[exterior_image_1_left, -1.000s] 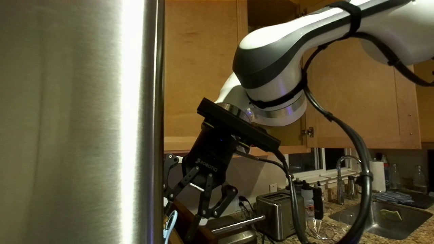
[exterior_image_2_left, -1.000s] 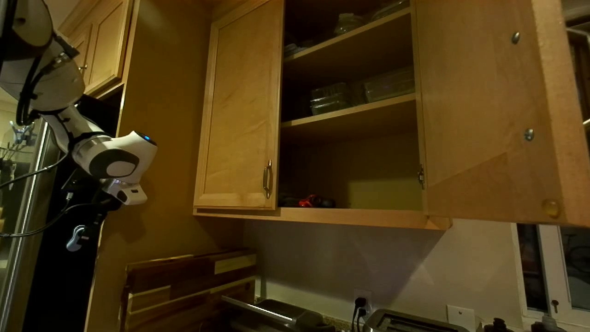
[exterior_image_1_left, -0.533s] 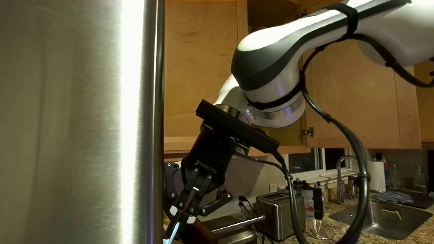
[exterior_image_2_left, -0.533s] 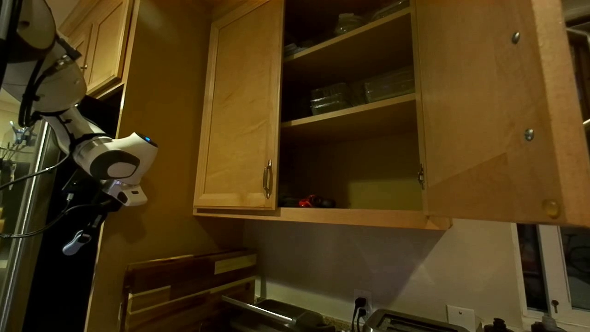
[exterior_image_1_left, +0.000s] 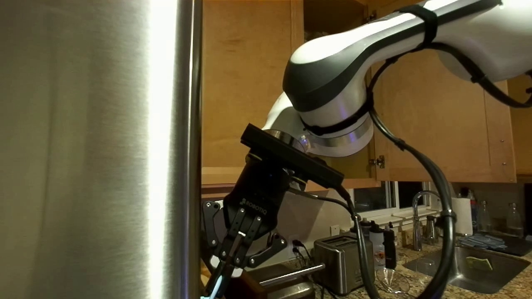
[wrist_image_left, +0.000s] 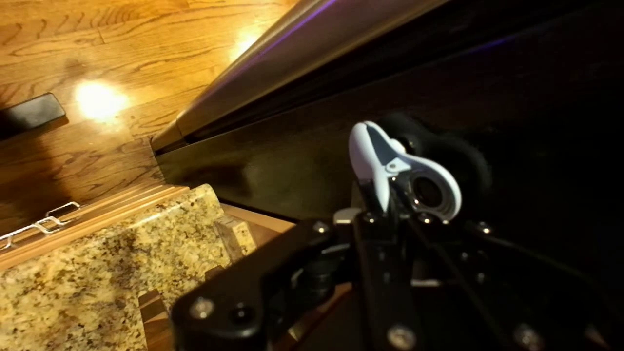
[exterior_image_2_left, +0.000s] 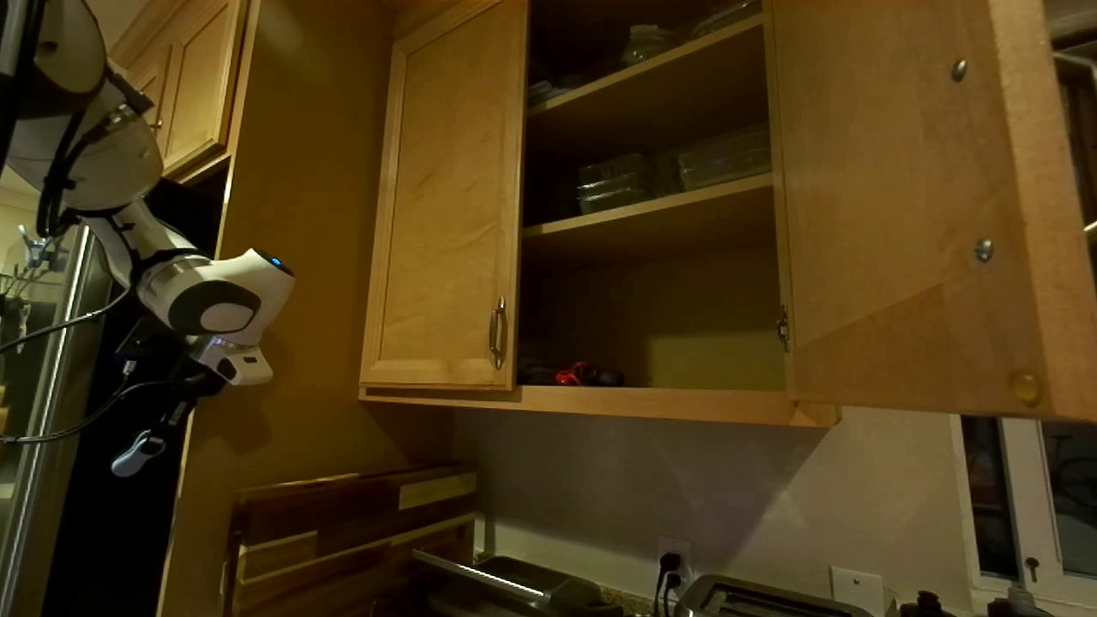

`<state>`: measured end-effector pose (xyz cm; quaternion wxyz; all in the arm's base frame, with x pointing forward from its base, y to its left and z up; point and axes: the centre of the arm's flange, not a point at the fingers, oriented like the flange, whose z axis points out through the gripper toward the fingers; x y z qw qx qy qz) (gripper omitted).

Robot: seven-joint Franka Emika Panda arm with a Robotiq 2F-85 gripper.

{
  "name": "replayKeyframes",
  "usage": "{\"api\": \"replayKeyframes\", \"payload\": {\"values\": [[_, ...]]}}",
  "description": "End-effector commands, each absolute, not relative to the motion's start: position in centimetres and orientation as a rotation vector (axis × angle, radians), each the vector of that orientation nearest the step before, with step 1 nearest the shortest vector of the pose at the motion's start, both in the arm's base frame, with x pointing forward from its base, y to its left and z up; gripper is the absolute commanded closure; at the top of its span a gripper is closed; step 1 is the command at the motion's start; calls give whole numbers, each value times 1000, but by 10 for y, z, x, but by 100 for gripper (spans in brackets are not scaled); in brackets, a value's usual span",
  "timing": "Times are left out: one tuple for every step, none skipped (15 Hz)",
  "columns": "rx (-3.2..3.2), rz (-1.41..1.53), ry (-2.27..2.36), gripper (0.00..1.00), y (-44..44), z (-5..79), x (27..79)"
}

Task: Take the object and put it in the cabinet, then close the door

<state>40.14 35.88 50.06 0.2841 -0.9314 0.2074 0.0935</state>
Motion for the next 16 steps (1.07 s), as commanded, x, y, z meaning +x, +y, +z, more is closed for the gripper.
{"api": "replayKeyframes", "payload": {"values": [[-2497,236,572,93,337,515,390],[-2501,216,594,93,328,519,388],[-2503,185,630,93,317,523,388],[-2503,158,668,93,306,527,390],[-2502,128,718,93,292,530,390],[-2500,102,764,93,280,533,391],[-2493,72,829,93,264,536,391],[-2485,44,887,93,251,539,392],[-2468,20,955,93,235,542,392],[-2449,-4,1020,93,221,546,393],[-2426,-24,1084,93,208,549,393],[-2402,-37,1137,93,197,551,393],[-2374,-48,1191,93,186,554,393],[-2349,-61,1239,93,179,556,393],[-2328,-69,1280,93,173,558,394],[-2309,-75,1317,93,169,559,394]]}}
